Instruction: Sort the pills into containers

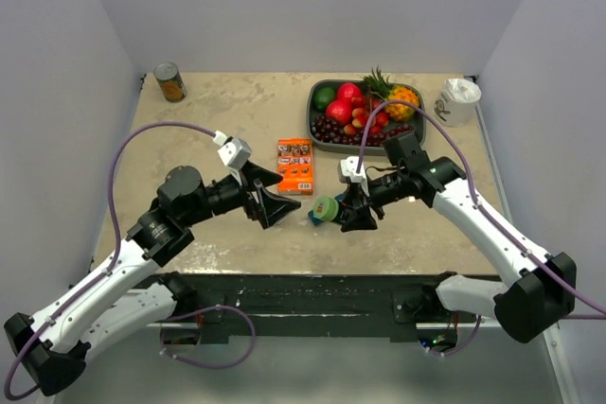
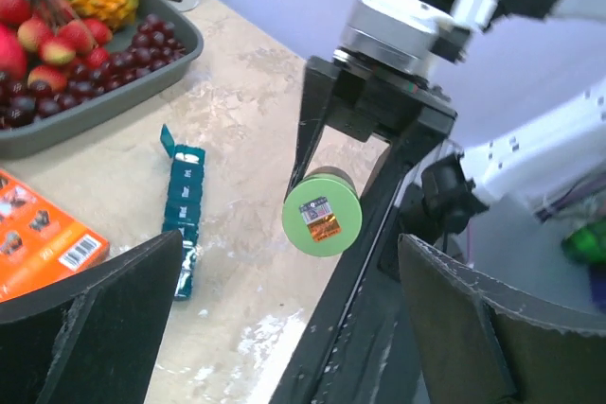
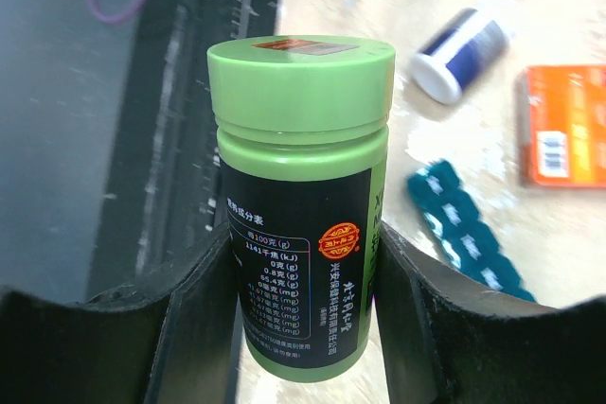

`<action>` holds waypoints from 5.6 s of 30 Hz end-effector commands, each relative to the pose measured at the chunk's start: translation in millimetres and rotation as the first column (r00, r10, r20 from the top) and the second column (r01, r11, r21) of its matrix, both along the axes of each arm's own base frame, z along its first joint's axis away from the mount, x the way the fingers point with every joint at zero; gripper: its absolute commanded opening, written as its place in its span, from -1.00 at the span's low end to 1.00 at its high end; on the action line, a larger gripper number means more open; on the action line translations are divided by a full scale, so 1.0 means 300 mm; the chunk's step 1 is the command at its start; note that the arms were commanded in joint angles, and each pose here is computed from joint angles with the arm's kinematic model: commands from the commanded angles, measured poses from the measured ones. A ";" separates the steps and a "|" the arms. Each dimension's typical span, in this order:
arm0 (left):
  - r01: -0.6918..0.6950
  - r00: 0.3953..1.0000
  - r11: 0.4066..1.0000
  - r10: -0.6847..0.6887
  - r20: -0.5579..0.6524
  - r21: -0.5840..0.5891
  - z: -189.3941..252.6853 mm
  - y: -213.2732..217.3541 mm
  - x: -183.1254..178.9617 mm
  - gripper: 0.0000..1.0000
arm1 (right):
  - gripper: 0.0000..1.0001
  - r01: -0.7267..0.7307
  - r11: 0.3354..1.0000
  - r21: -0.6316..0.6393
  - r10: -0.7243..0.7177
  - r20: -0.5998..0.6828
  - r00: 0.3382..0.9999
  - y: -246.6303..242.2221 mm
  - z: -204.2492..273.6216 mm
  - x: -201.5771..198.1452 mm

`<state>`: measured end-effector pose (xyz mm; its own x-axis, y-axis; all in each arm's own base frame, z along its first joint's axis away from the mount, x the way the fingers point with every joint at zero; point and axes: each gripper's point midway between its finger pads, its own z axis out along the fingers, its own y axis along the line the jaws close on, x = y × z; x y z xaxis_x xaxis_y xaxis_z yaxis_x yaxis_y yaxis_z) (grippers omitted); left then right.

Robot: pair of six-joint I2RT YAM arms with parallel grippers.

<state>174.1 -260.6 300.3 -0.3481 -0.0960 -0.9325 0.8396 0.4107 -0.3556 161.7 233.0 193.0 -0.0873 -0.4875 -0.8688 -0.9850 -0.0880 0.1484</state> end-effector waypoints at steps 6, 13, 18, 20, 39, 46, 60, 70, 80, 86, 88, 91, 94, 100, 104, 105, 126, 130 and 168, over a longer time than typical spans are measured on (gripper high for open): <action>-0.164 0.879 0.957 0.032 -0.475 -0.239 -0.025 -0.104 0.097 0.92 | -0.99 0.229 0.972 -0.042 -0.205 0.315 0.927 -0.051 0.066 0.191; -0.146 0.856 0.960 0.002 -0.518 -0.237 -0.018 -0.225 0.123 0.83 | -0.99 0.265 0.963 -0.051 -0.234 0.333 0.914 -0.060 0.046 0.205; -0.136 0.842 0.974 0.017 -0.539 -0.182 -0.069 -0.277 0.136 0.70 | -0.99 0.265 0.963 -0.053 -0.234 0.331 0.914 -0.060 0.038 0.202; -0.128 0.838 0.978 0.018 -0.545 -0.164 -0.089 -0.289 0.136 0.61 | -0.99 0.259 0.964 -0.052 -0.229 0.326 0.917 -0.056 0.034 0.197; 0.253 0.920 0.968 -0.241 -0.309 -0.003 -0.170 -0.361 0.043 -0.84 | -1.00 0.128 0.992 0.007 -0.128 0.125 0.984 0.013 0.037 0.094; 0.680 0.733 0.698 -0.659 -0.171 0.224 -0.349 -0.304 -0.133 -0.84 | -1.00 -0.052 0.988 0.147 0.072 -0.131 0.989 0.064 0.081 -0.061; 0.244 0.969 0.961 -0.246 -0.001 0.130 -0.082 -0.206 0.096 0.98 | -1.00 -0.008 0.995 0.101 0.012 -0.042 0.999 0.043 0.044 -0.032; -0.115 0.991 0.991 0.110 -0.070 -0.069 0.031 -0.018 0.094 0.99 | -0.99 0.034 0.999 0.014 -0.035 0.114 0.993 0.003 0.033 0.030; -0.163 0.869 0.965 0.042 -0.492 -0.205 -0.070 -0.105 0.124 0.99 | -0.98 0.222 0.969 -0.109 -0.173 0.341 0.924 -0.072 0.041 0.177; -0.165 0.841 0.957 0.011 -0.541 -0.238 -0.063 -0.186 0.144 0.99 | -0.98 0.266 0.956 -0.126 -0.203 0.371 0.906 -0.089 0.021 0.200; -0.194 0.824 0.962 0.054 -0.564 -0.192 -0.088 -0.202 0.167 0.99 | -0.98 0.271 0.954 -0.129 -0.206 0.375 0.904 -0.092 0.017 0.200; -0.215 0.804 0.967 0.098 -0.586 -0.134 -0.125 -0.229 0.179 0.99 | -0.98 0.269 0.954 -0.132 -0.204 0.372 0.906 -0.092 0.010 0.196; -0.215 0.801 0.971 0.113 -0.588 -0.107 -0.135 -0.256 0.175 0.98 | -0.98 0.268 0.955 -0.130 -0.204 0.369 0.907 -0.091 0.007 0.195; -0.228 0.796 0.971 0.145 -0.587 -0.069 -0.135 -0.274 0.178 0.95 | -0.98 0.266 0.955 -0.128 -0.205 0.362 0.909 -0.086 0.004 0.192; -0.224 0.794 0.973 0.145 -0.590 -0.062 -0.140 -0.285 0.170 0.95 | -0.98 0.262 0.956 -0.129 -0.203 0.355 0.913 -0.083 0.000 0.188; -0.224 0.793 0.973 0.147 -0.591 -0.059 -0.144 -0.287 0.172 0.95 | -0.98 0.262 0.956 -0.129 -0.203 0.355 0.913 -0.083 0.000 0.190; -0.209 0.807 0.977 0.156 -0.570 -0.029 -0.143 -0.322 0.183 0.93 | -0.98 0.250 0.960 -0.127 -0.195 0.343 0.919 -0.072 -0.002 0.178; -0.206 0.809 0.978 0.156 -0.566 -0.024 -0.143 -0.325 0.182 0.93 | -0.98 0.248 0.961 -0.124 -0.193 0.341 0.920 -0.070 0.001 0.175; -0.134 0.823 0.987 0.160 -0.545 0.089 -0.207 -0.352 0.162 0.07 | -0.98 0.228 0.968 -0.106 -0.190 0.289 0.938 -0.042 0.005 0.160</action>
